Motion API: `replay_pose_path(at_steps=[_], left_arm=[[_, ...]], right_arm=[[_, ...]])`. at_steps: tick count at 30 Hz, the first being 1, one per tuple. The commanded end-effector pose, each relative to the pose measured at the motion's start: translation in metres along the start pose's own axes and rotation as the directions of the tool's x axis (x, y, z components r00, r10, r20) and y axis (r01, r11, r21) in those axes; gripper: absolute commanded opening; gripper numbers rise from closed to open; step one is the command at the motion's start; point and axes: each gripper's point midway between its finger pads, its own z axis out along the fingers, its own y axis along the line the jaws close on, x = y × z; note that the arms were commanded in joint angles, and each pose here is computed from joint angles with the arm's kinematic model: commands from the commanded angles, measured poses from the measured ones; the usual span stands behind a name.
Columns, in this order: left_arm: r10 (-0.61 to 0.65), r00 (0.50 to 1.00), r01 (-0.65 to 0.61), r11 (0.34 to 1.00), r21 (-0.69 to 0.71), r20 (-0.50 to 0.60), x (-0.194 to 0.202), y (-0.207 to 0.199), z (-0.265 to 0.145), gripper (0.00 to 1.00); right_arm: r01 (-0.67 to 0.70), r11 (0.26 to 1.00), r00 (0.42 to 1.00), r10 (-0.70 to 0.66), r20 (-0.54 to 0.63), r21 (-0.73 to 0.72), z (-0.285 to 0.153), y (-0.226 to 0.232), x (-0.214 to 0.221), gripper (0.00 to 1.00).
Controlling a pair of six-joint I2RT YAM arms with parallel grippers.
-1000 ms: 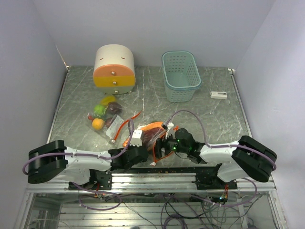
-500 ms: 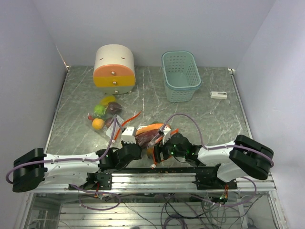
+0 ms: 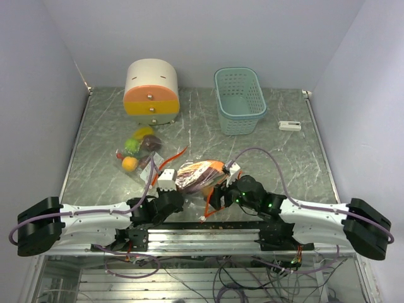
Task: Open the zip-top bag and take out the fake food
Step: Pick up the fake fruit from the zipper food storage bag.
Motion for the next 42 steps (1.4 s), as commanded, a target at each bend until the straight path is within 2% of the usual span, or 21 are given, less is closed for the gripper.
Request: replay_pose_path(at_steps=[1,10,15,18,23,31,39,42], left_arm=[[0.017,1.0,-0.016,0.998,-0.056,0.004,-0.005,0.01,0.007,0.07],[-0.007,1.0,0.007,0.999,-0.05,0.009,-0.008,0.007,0.016,0.07],[-0.028,0.999,0.028,1.0,-0.002,0.029,-0.016,-0.005,0.014,0.1],[-0.032,0.999,0.032,0.999,0.01,0.041,-0.024,-0.01,0.01,0.17],[-0.036,0.996,0.035,0.999,0.02,0.077,-0.041,-0.015,0.001,0.22],[-0.032,0.996,0.03,0.999,0.025,0.086,-0.046,-0.02,0.001,0.24],[-0.027,0.996,0.025,0.999,0.027,0.081,-0.044,-0.023,0.004,0.24],[-0.031,0.996,0.029,0.999,0.027,0.084,-0.045,-0.021,0.003,0.24]], right_arm=[[0.031,0.995,0.999,-0.034,0.033,0.091,-0.017,-0.014,-0.017,0.28],[0.05,0.97,0.998,-0.058,0.029,0.236,-0.051,-0.039,-0.039,0.28],[0.033,0.972,0.99,0.001,-0.141,0.233,-0.033,-0.043,-0.005,0.28],[-0.026,0.968,0.982,0.071,-0.175,0.248,-0.029,-0.042,0.006,0.28],[-0.079,0.966,0.983,0.117,-0.14,0.247,-0.041,-0.038,0.001,0.28],[-0.132,0.969,0.989,0.142,-0.037,0.211,-0.079,-0.024,-0.036,0.28],[-0.136,0.957,0.99,0.121,0.074,0.257,-0.106,-0.029,-0.072,0.28],[-0.104,0.953,0.989,0.068,0.134,0.285,-0.118,-0.029,-0.105,0.29]])
